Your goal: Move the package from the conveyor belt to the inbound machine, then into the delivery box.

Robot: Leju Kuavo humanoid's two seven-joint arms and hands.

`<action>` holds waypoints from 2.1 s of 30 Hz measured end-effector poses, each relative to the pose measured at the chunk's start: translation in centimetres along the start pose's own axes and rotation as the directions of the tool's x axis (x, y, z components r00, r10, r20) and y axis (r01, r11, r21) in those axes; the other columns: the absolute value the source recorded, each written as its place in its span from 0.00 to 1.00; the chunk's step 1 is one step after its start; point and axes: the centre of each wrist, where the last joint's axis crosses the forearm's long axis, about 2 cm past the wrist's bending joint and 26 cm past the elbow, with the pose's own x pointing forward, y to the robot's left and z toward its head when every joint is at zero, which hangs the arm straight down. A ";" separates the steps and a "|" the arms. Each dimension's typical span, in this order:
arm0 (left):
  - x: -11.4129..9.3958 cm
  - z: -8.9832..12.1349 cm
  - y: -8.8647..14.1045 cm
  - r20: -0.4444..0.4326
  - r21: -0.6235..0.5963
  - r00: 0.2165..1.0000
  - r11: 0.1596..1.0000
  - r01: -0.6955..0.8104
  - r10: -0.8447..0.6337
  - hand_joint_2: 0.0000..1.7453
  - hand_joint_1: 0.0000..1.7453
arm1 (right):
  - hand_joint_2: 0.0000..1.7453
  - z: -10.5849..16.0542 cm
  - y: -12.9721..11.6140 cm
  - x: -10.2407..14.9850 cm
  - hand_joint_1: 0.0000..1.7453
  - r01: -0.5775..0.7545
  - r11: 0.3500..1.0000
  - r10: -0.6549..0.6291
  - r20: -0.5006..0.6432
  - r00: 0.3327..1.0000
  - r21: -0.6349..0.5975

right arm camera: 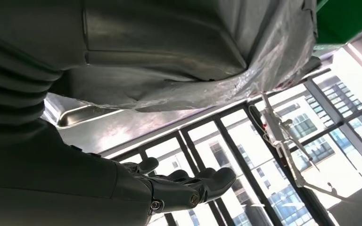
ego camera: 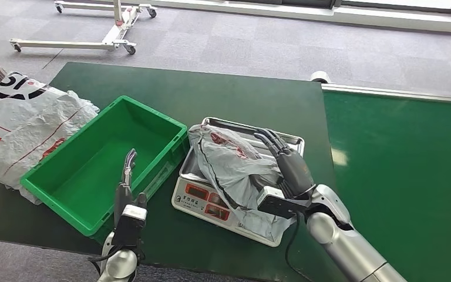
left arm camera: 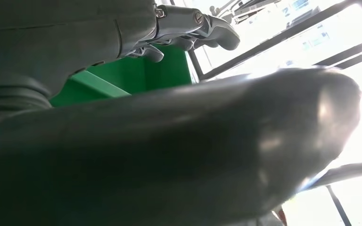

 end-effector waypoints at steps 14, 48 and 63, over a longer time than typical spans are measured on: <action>-0.5 -0.8 -0.5 -0.017 0.008 1.000 1.000 -0.023 0.023 0.00 0.00 | 0.00 4.4 -0.1 -1.5 0.00 -0.033 0.999 0.031 -0.102 0.994 -0.016; -0.2 -2.6 -0.5 0.060 -0.037 0.997 0.998 0.047 -0.044 0.00 0.00 | 0.00 8.1 -13.3 -6.1 0.00 -0.319 0.827 0.197 -0.292 0.936 -0.464; -0.1 -3.3 -0.5 0.075 -0.044 0.996 0.998 0.047 -0.044 0.00 0.00 | 0.00 9.8 -14.3 -5.8 0.00 -0.355 0.793 0.209 -0.326 0.922 -0.495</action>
